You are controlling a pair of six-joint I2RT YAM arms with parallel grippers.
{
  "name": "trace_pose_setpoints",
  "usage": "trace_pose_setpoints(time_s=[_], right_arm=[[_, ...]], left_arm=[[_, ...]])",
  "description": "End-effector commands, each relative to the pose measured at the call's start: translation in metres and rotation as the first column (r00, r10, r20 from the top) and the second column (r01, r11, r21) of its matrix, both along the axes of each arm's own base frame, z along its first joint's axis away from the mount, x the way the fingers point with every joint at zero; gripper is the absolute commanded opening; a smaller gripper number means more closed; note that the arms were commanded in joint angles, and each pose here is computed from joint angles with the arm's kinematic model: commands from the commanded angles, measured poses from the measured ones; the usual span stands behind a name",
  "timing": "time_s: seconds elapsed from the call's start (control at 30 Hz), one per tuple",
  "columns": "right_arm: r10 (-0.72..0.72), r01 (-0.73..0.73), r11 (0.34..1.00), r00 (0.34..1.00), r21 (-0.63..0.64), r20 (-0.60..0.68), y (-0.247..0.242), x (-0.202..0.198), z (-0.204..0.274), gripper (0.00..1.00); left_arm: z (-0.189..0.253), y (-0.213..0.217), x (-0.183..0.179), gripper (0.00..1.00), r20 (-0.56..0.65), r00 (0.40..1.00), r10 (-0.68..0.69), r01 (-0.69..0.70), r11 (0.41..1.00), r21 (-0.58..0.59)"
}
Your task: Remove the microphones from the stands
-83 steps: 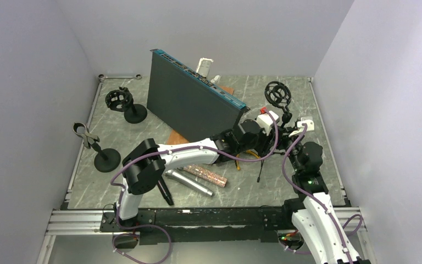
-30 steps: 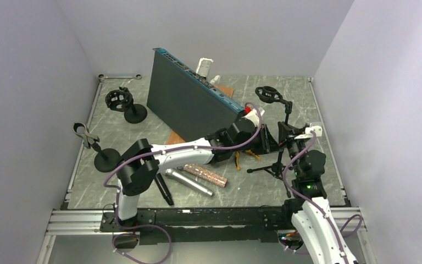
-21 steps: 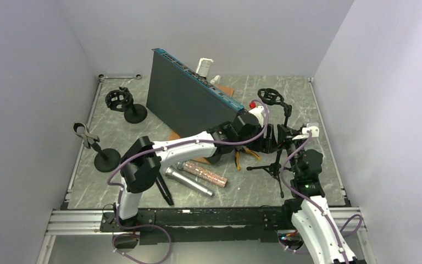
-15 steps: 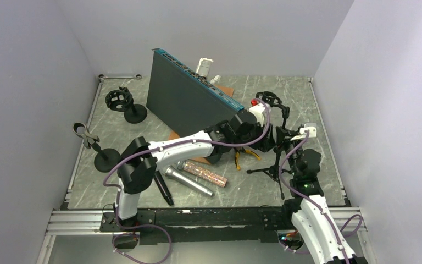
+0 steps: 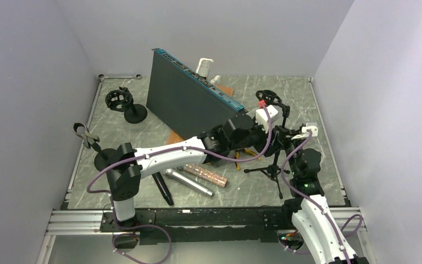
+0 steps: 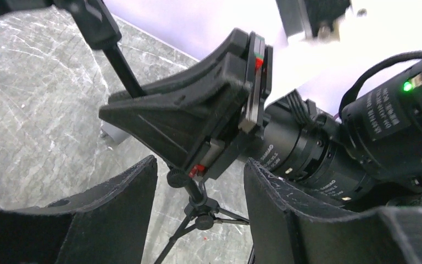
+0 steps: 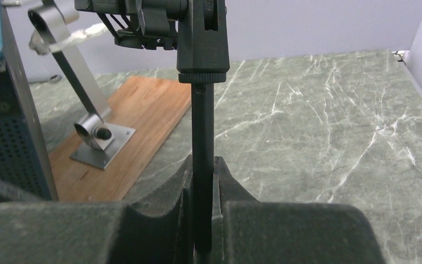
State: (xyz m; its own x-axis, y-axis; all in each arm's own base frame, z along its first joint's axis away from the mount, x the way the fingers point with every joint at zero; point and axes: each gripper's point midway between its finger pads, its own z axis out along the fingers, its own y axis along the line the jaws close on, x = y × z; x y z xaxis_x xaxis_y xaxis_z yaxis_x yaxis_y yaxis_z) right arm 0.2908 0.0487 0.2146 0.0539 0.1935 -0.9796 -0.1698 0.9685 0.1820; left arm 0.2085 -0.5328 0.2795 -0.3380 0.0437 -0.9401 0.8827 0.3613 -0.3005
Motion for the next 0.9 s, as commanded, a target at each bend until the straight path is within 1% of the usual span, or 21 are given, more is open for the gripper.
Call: trace_pose_setpoints(time_s=[0.0, 0.1, 0.23, 0.33, 0.4, 0.47, 0.57, 0.63, 0.7, 0.8, 0.87], right_arm=[[-0.081, 0.057, 0.991, 0.976, 0.121, 0.203, -0.012, 0.002, 0.089, 0.00], [-0.109, 0.068, 0.984, 0.962, 0.166, 0.252, -0.016, 0.003, 0.118, 0.00], [-0.134, 0.065, 0.968, 0.951, 0.244, 0.280, -0.019, 0.005, 0.153, 0.00], [-0.136, 0.045, 0.950, 0.951, 0.310, 0.277, -0.017, 0.007, 0.172, 0.00], [-0.131, 0.033, 0.939, 0.955, 0.342, 0.267, -0.016, 0.007, 0.181, 0.00], [-0.127, 0.018, 0.928, 0.954, 0.371, 0.271, -0.015, 0.004, 0.189, 0.00], [-0.115, -0.009, 0.915, 0.952, 0.404, 0.283, -0.013, 0.000, 0.199, 0.00], [-0.101, -0.031, 0.910, 0.950, 0.412, 0.296, -0.011, -0.003, 0.206, 0.00], [-0.097, -0.043, 0.906, 0.947, 0.420, 0.306, -0.010, -0.005, 0.211, 0.00], [-0.083, -0.060, 0.904, 0.947, 0.423, 0.311, -0.007, -0.007, 0.217, 0.00], [-0.077, -0.067, 0.904, 0.946, 0.422, 0.316, -0.006, -0.007, 0.219, 0.00]], left_arm=[[0.064, 0.012, 0.000, 0.61, 0.107, 0.994, 0.029, -0.022, 0.998, -0.061], [0.087, 0.019, -0.001, 0.61, 0.138, 0.990, 0.038, -0.027, 0.997, -0.078], [0.118, 0.026, 0.001, 0.61, 0.159, 0.985, 0.069, -0.049, 0.991, -0.121], [0.125, 0.025, 0.003, 0.62, 0.176, 0.982, 0.066, -0.049, 0.994, -0.098], [0.128, 0.027, 0.012, 0.62, 0.201, 0.974, 0.104, -0.088, 0.992, -0.085], [0.131, 0.028, 0.016, 0.59, 0.230, 0.966, 0.116, -0.100, 0.992, -0.079], [0.136, 0.031, 0.016, 0.47, 0.256, 0.960, 0.113, -0.093, 0.992, -0.088], [0.135, 0.032, 0.016, 0.45, 0.253, 0.961, 0.111, -0.094, 0.992, -0.080], [0.132, 0.031, 0.014, 0.46, 0.250, 0.963, 0.098, -0.083, 0.994, -0.070], [0.130, 0.027, 0.011, 0.53, 0.242, 0.967, 0.080, -0.062, 0.995, -0.078], [0.126, 0.024, 0.013, 0.53, 0.233, 0.969, 0.080, -0.066, 0.996, -0.066]])
